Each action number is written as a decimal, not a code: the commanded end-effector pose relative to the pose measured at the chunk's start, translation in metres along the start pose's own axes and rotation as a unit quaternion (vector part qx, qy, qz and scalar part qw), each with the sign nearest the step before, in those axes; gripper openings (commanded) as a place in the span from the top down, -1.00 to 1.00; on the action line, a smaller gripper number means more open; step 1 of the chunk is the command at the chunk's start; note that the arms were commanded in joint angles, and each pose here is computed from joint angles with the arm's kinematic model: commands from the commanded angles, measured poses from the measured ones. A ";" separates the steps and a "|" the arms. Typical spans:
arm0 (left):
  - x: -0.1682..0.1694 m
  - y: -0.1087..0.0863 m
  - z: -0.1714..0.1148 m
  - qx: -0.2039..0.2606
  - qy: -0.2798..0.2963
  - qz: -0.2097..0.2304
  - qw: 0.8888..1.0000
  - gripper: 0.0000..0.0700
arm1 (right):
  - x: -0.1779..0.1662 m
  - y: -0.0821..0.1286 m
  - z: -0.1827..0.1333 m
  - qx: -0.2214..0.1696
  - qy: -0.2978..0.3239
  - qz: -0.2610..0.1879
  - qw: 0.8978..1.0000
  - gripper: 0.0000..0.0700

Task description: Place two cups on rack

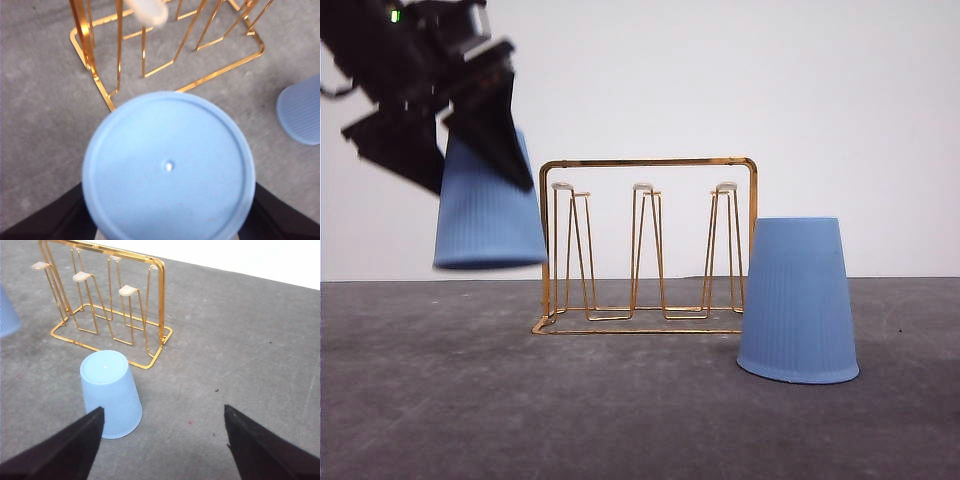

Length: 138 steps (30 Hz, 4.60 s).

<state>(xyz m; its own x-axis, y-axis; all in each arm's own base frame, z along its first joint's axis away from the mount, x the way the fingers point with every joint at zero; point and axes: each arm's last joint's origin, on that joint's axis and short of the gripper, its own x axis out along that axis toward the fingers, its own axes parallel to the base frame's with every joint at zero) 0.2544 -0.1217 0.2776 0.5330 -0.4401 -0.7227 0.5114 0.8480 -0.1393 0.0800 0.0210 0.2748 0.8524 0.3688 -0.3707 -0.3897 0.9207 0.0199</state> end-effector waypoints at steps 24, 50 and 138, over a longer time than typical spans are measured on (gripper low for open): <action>0.014 0.002 0.064 0.001 -0.100 0.037 0.994 0.17 | -0.002 0.000 0.004 0.003 -0.009 -0.012 1.000 -0.39; 0.046 0.009 0.055 -0.026 0.077 0.038 0.996 -0.30 | -0.002 0.000 0.004 0.003 -0.008 -0.011 1.000 -0.39; -0.067 -0.007 -0.083 -0.125 0.003 0.013 0.992 -0.09 | 0.263 0.015 0.080 0.035 0.133 0.080 0.987 -0.17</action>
<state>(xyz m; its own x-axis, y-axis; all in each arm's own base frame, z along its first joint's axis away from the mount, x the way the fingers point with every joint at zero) 0.1569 -0.0720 0.2680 0.5298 -0.4121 -0.7413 0.3176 0.9068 -0.2771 0.3222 0.1389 0.2515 0.6515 0.4661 -0.5985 -0.4745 0.8660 0.1579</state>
